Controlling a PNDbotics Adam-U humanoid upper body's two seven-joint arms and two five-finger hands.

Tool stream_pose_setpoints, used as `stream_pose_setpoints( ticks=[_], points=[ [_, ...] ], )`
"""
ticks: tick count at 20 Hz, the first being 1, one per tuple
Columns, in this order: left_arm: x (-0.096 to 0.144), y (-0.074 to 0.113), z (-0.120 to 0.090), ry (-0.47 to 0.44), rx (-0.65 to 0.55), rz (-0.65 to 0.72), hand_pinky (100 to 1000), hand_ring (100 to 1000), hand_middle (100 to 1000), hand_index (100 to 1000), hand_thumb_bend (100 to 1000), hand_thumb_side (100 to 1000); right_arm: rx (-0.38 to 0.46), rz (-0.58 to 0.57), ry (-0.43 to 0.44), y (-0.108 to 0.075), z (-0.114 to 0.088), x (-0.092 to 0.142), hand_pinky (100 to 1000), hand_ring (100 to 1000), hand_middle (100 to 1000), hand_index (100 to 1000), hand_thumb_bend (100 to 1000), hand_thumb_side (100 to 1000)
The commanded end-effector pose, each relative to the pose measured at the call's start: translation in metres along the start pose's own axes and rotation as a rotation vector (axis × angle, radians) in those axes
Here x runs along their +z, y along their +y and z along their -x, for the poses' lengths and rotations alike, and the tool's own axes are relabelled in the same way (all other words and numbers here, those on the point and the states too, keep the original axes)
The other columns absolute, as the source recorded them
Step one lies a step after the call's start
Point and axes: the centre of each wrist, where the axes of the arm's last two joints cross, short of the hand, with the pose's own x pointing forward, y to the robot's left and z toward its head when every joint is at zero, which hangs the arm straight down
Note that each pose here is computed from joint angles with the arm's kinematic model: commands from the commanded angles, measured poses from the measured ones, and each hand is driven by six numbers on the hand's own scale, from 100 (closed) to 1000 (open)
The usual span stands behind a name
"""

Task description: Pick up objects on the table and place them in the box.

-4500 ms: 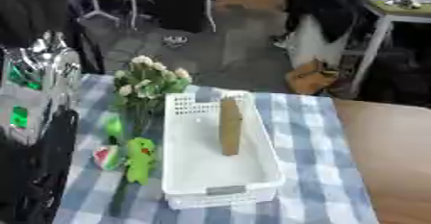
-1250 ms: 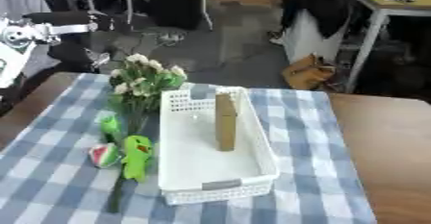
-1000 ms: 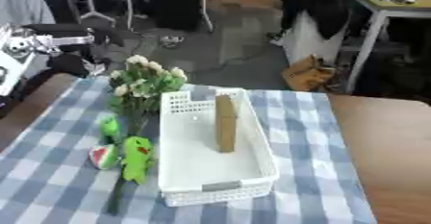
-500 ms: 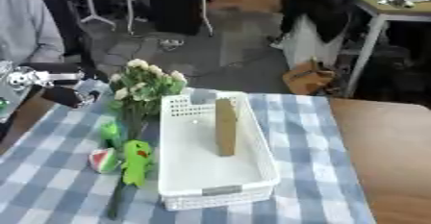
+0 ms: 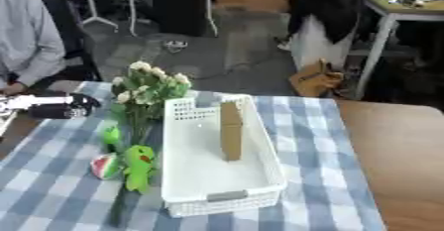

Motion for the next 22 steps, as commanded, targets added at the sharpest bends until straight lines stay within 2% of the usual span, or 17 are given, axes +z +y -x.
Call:
stream_pose_setpoints(
  ticks=[1,4,5,9,12,17,22],
  points=[
    [0.010,0.028,-0.015,-0.032,-0.031,-0.019,1000,1000,1000,1000,100,1000,-0.001,-0.033,-0.035,0.003,-0.005,-0.011,807,856,813,804,100,769],
    [0.008,0.033,-0.025,-0.023,-0.033,-0.011,1000,1000,1000,1000,100,1000,-0.004,-0.036,-0.031,0.004,-0.005,-0.010,807,856,812,803,100,766],
    [0.007,0.033,-0.026,-0.009,-0.024,-0.010,1000,1000,999,1000,130,1000,-0.005,-0.037,-0.030,0.004,-0.005,-0.010,807,856,811,803,100,766],
    [-0.002,0.024,-0.028,0.050,0.071,0.031,1000,1000,1000,1000,190,1000,-0.010,-0.038,-0.029,0.005,-0.005,-0.011,807,854,807,801,100,765],
    [-0.003,0.021,-0.028,0.093,0.079,0.049,1000,1000,1000,1000,181,1000,-0.009,-0.038,-0.027,0.004,-0.005,-0.011,807,855,806,801,100,764],
    [-0.004,0.017,-0.026,0.126,0.069,0.063,1000,1000,1000,1000,190,1000,-0.009,-0.037,-0.025,0.004,-0.005,-0.010,807,854,805,799,100,761],
    [-0.003,0.016,-0.029,0.161,0.010,0.074,1000,1000,1000,1000,195,1000,-0.009,-0.038,-0.023,0.004,-0.005,-0.010,807,854,803,797,100,756]
  ],
)
